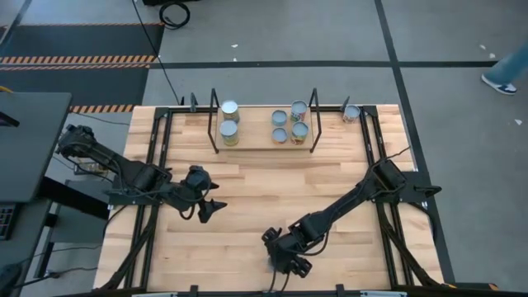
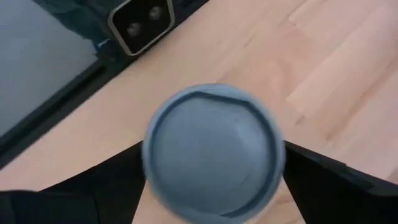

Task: Pick and place cans onto a shelf
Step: Put the orange can on the shelf aligned with the light orange can, then put the red can on the shelf

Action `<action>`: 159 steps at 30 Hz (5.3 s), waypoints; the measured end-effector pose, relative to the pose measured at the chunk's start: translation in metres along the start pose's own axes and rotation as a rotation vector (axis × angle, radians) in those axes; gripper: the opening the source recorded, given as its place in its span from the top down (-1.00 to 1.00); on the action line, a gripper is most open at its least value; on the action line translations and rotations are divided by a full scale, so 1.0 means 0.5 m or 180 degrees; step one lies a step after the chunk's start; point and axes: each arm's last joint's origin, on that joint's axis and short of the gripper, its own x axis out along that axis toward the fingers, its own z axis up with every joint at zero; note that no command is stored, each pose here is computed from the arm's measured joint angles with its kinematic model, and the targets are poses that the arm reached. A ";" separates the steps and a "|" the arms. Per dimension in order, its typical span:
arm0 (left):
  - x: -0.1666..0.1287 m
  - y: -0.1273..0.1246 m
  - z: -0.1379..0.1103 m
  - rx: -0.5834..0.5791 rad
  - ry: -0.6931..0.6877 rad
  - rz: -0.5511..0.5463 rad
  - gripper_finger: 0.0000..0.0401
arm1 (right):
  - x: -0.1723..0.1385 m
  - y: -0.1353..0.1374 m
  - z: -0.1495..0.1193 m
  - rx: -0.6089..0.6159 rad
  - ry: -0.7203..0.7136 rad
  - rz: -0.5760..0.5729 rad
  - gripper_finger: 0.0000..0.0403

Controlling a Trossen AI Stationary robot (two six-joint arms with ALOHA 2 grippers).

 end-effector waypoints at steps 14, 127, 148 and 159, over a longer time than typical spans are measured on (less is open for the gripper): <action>-0.061 0.033 0.045 -0.0058 -0.0175 0.0097 -0.87 | -0.078 -0.078 0.008 0.0043 -0.0083 -0.0696 -0.44; -0.160 0.270 0.313 0.0616 -0.2460 0.1908 -0.87 | -0.693 -0.344 -0.754 0.8897 -0.1295 -0.4827 -0.75; -0.154 0.341 0.343 0.0489 -0.2504 0.2481 -0.87 | -0.601 -0.359 -0.787 1.0024 -0.0955 -0.5678 -0.73; -0.142 0.377 0.351 0.0605 -0.2303 0.2781 -0.87 | -0.586 -0.376 -0.839 1.0098 -0.0907 -0.5624 -0.73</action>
